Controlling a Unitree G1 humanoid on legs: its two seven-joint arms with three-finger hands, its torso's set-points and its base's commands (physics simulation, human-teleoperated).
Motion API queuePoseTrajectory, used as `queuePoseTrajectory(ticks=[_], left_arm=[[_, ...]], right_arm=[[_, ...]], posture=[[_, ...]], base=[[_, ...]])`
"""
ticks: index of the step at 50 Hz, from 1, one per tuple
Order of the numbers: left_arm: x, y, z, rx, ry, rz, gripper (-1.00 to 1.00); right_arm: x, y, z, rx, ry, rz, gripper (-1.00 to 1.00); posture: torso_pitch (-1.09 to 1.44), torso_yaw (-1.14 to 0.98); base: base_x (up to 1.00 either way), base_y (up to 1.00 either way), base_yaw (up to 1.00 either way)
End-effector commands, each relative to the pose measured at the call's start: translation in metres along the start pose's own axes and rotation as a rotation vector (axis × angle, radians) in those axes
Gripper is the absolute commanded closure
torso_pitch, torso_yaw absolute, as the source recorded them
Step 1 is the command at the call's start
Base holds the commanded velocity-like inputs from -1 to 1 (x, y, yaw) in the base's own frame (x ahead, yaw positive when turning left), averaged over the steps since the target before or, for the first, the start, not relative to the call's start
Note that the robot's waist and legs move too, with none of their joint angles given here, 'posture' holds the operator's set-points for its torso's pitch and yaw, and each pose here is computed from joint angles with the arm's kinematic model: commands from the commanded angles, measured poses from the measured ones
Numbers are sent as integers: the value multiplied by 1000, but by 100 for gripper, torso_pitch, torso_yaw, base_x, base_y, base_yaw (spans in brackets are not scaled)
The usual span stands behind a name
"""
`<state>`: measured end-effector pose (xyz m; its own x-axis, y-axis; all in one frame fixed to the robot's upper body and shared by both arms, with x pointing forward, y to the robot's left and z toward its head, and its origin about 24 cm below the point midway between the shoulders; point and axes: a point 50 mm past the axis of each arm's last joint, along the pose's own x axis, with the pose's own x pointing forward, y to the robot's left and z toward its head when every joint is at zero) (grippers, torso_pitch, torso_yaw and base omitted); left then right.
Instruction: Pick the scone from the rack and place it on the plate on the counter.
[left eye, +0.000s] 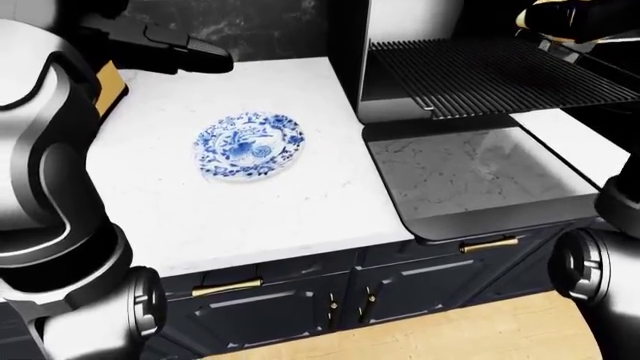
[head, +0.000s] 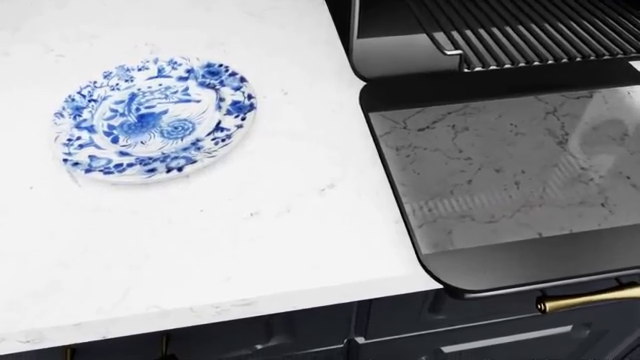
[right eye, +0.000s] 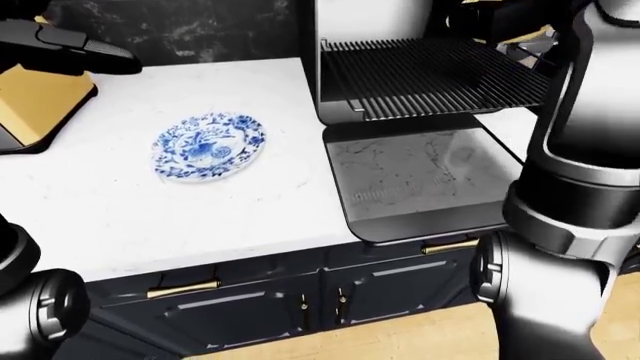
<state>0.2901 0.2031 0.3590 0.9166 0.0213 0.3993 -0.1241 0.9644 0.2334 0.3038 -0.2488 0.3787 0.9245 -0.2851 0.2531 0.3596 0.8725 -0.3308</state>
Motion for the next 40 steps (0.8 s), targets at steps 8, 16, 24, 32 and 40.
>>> queuePoseTrajectory(ticks=[8,16,24,32,40], left_arm=[[-3,5,19,-5,-82,24,-100],[-3,6,16,-30,-63,26,-100],[-6,8,15,-21,-62,29,-100],[-8,9,16,-22,-63,37,-100],[-10,10,16,-20,-64,37,-100]], right_arm=[[-39,-4,49,87,-132,81,100],[-52,3,66,151,-182,151,100],[-52,8,79,146,-215,189,100],[-45,26,96,152,-250,248,100],[-42,38,109,170,-287,296,100]], posture=[[0,0],[0,1],[0,5],[0,10],[0,14]], base=[[0,0,0],[0,0,0],[0,0,0],[0,0,0],[0,0,0]])
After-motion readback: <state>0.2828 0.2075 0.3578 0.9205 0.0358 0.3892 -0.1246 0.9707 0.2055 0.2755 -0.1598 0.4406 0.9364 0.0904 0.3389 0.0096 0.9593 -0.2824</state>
